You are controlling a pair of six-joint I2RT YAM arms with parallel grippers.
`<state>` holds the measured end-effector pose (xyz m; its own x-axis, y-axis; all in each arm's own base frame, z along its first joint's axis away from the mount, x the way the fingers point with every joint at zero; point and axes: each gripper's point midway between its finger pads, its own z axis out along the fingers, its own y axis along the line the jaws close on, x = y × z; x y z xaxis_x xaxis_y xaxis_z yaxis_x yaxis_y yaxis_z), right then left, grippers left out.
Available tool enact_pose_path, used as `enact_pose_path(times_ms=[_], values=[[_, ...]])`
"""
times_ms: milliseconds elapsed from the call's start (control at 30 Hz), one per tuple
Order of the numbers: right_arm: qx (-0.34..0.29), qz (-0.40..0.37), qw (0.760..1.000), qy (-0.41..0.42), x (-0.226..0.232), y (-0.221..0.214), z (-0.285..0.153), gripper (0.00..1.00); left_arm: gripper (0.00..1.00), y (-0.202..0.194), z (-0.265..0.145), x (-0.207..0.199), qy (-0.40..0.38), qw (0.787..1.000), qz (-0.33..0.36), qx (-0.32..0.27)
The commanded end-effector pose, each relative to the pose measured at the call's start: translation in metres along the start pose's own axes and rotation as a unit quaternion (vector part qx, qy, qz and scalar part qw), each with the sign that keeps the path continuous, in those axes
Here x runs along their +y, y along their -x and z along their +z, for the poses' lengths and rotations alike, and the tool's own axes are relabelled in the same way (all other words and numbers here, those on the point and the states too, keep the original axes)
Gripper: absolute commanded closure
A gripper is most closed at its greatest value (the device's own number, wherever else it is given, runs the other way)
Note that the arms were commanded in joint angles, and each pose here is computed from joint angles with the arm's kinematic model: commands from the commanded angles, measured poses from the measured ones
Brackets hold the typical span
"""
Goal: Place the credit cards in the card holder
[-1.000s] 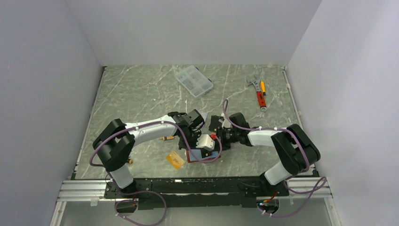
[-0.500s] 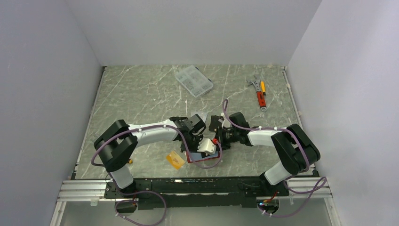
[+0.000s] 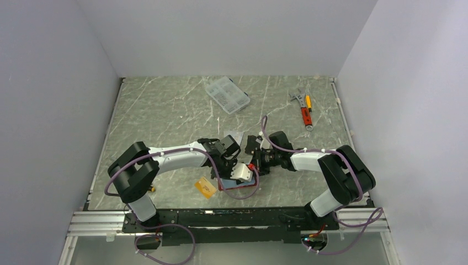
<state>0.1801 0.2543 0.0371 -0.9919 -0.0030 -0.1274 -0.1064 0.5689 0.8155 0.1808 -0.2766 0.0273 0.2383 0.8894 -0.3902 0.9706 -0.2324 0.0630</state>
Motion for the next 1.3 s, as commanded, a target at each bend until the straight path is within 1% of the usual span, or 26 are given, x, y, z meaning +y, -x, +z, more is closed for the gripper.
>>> enact_pose_path(times_ms=[0,133,300,533,700,933,1267], values=[[-0.009,-0.013,1.000,0.017,0.007,0.006,-0.001,1.00,1.00,-0.016,-0.009,-0.006,-0.009,0.999,-0.007,0.042],[-0.008,-0.008,1.000,0.017,0.002,0.003,-0.001,1.00,1.00,-0.015,-0.014,-0.004,-0.003,0.999,-0.011,0.042],[-0.006,-0.004,1.000,0.012,-0.003,-0.001,0.000,1.00,1.00,-0.020,-0.011,-0.008,-0.007,0.999,-0.015,0.048],[0.001,-0.002,1.000,-0.020,-0.018,-0.005,0.002,1.00,1.00,-0.013,-0.021,-0.007,-0.001,0.999,-0.023,0.041],[0.004,-0.001,0.999,-0.034,-0.027,-0.009,0.002,1.00,0.97,-0.012,-0.028,-0.004,0.008,0.999,-0.026,0.041],[0.002,-0.004,1.000,-0.021,-0.018,-0.006,0.001,1.00,0.97,-0.032,-0.012,-0.006,0.016,0.998,-0.022,0.065],[-0.003,-0.007,0.999,0.041,0.009,0.007,0.004,1.00,0.99,-0.032,-0.004,-0.008,0.008,0.998,-0.025,0.060]])
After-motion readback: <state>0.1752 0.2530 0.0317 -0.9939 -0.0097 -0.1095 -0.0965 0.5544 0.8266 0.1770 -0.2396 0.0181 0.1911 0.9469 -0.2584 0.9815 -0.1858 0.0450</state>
